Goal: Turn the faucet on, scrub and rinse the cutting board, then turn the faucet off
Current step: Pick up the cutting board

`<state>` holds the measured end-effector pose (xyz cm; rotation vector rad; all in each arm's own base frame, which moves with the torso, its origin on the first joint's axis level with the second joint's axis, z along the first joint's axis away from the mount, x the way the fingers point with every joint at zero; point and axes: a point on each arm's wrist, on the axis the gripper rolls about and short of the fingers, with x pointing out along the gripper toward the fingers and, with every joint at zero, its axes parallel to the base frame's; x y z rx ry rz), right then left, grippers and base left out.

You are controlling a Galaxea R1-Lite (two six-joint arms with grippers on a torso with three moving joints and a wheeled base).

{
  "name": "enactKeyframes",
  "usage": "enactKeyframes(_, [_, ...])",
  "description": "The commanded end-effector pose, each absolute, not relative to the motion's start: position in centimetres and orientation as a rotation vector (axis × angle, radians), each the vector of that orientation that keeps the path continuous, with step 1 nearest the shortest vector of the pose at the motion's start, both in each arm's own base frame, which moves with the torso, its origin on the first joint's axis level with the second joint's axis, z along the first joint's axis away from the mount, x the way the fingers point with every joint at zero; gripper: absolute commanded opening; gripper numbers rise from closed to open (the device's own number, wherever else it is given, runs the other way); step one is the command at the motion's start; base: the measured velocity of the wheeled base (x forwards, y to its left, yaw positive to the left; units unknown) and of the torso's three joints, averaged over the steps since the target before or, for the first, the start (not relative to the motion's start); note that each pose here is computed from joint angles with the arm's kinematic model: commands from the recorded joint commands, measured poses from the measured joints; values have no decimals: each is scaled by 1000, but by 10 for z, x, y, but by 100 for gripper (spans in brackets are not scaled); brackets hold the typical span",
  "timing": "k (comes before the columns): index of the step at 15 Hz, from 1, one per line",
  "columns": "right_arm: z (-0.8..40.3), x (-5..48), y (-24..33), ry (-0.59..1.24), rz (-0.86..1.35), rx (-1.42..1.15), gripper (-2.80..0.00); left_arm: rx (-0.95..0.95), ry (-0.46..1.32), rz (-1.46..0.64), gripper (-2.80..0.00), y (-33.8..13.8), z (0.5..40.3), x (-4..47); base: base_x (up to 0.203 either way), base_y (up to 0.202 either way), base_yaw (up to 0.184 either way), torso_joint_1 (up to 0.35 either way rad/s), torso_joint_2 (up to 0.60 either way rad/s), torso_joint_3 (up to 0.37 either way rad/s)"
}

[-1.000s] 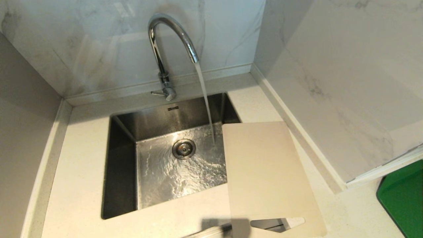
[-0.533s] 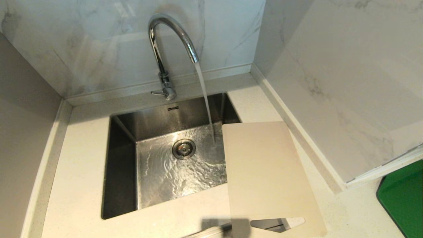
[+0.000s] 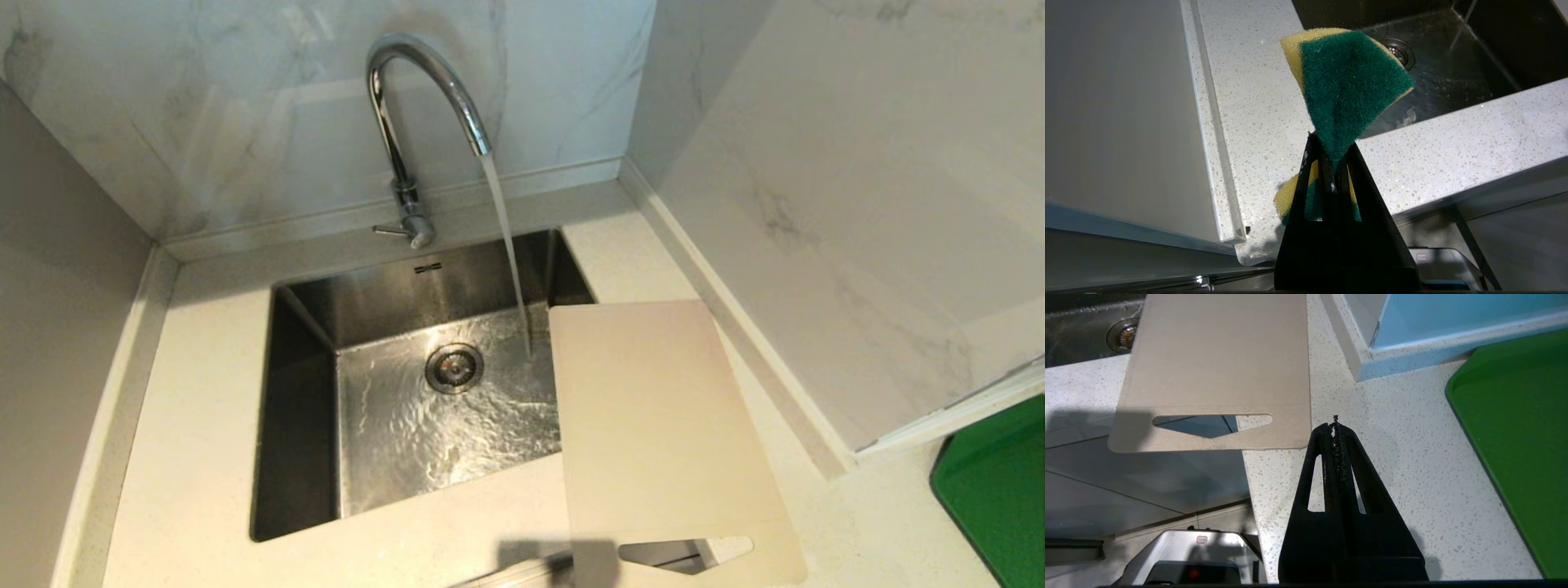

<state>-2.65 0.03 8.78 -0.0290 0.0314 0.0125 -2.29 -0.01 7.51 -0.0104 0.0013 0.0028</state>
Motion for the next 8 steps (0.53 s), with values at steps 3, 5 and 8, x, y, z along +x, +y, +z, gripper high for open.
enactKeyframes(3, [145,-20,1,72,67,-31,-280,-12,5,3,-280,0,75,-23,0,0,0,0,0,0])
enactKeyframes(5, [187,-11,2,55,93,-32,-280,-12,5,3,-280,0,75,-23,0,0,0,0,0,0])
enactKeyframes(8, [234,15,3,74,132,-30,-280,-14,5,3,-280,0,75,-23,0,0,0,0,0,0])
